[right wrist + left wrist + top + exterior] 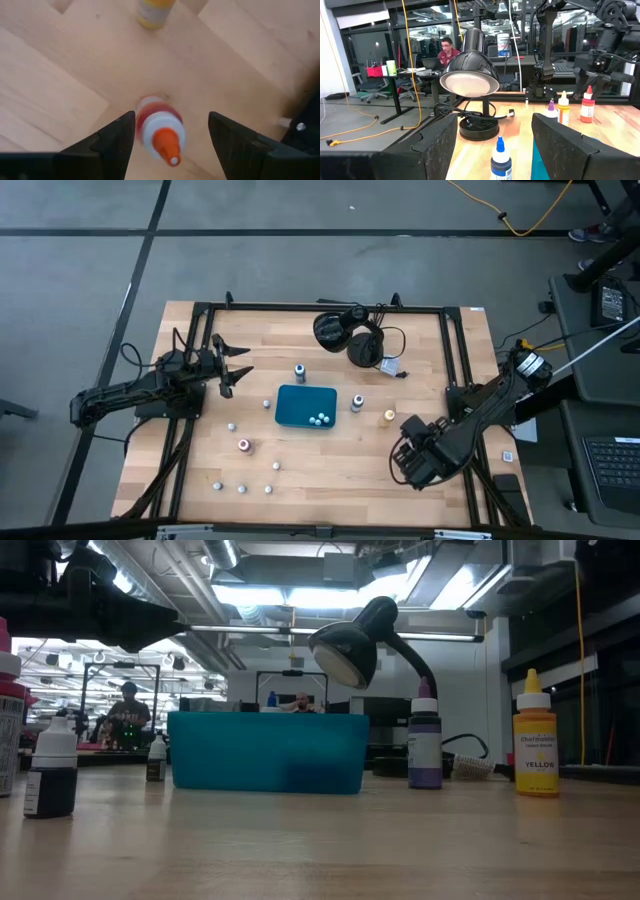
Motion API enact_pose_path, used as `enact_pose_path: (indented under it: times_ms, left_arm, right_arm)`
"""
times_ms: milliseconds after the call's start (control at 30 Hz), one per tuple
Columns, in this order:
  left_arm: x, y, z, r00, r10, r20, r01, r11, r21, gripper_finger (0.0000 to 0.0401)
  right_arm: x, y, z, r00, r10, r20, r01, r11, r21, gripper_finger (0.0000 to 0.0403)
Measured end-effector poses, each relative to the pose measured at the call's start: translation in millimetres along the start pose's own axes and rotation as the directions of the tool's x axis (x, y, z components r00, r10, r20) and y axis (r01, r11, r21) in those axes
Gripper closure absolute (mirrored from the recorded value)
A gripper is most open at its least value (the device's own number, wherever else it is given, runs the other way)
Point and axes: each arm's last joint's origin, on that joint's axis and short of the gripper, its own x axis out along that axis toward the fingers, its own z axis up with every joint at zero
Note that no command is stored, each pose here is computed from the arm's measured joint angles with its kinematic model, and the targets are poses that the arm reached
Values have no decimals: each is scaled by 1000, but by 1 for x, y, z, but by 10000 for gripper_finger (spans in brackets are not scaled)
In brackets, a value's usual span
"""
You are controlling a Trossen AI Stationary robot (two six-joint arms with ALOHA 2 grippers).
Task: Pick & Place food coloring
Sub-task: Put the large orange food coloring bottle into the blue bin
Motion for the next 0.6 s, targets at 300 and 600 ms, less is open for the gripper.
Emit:
enact_pose_path:
  times_ms: [300,600]
  left_arm:
    - [0,0,0,1000,0,0,0,1000,0,150]
    - [0,0,0,1000,0,1,0,1000,0,150]
  right_arm:
    - [1,2,-2,999,24,-35,-24,1000,7,188]
    - [0,4,-5,998,46,-41,-46,999,-4,281]
